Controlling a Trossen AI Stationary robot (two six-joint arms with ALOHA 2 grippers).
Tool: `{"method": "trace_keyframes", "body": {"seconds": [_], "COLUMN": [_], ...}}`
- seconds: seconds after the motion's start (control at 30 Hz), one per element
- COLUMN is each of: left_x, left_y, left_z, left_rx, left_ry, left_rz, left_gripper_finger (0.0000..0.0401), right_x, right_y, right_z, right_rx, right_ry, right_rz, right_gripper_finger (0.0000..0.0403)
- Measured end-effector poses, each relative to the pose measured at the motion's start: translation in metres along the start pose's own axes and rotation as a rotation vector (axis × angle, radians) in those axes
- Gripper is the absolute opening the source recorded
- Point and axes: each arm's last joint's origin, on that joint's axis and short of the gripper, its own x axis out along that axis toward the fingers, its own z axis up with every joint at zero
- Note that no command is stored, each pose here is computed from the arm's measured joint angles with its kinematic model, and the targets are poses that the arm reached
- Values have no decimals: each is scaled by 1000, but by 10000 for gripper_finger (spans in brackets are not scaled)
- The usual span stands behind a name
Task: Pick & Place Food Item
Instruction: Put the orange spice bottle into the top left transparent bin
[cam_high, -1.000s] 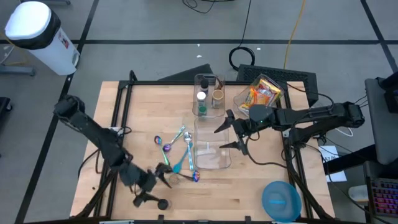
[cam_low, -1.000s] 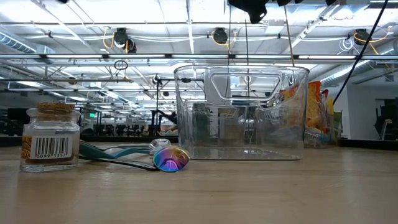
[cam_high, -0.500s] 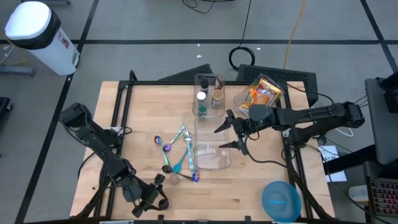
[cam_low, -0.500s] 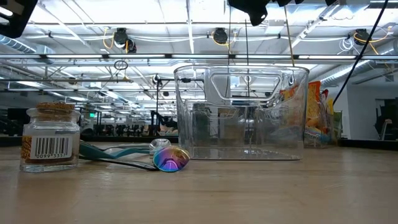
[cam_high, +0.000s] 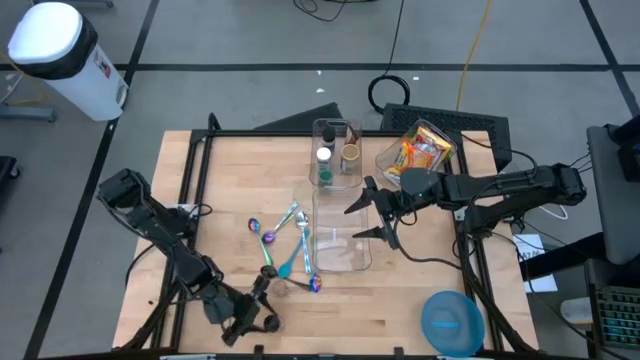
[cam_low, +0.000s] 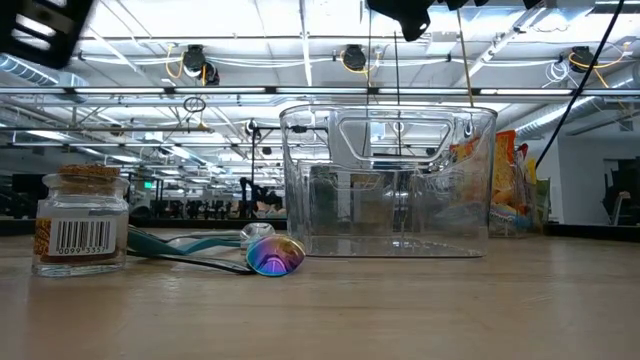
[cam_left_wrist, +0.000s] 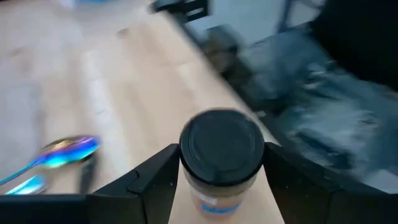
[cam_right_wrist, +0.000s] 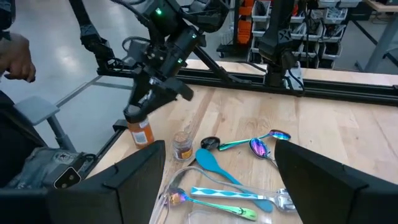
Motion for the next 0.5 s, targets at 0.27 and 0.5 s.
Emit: {"method": "trace_keyframes", "body": {"seconds": [0.27, 0.5], "left_x": [3, 6], "left_y": [17, 34], "left_z": [1, -2], "left_rx": [-70, -257], "left_ry": [14, 42], "left_rz": [68, 141], "left_gripper_finger": [226, 267], "right_x": [0, 0], "right_y": [0, 0], "right_z": [0, 0], "right_rx": [0, 0], "right_ry": [0, 0], "right_rz": [0, 0], "right_gripper_finger": [293, 293]}}
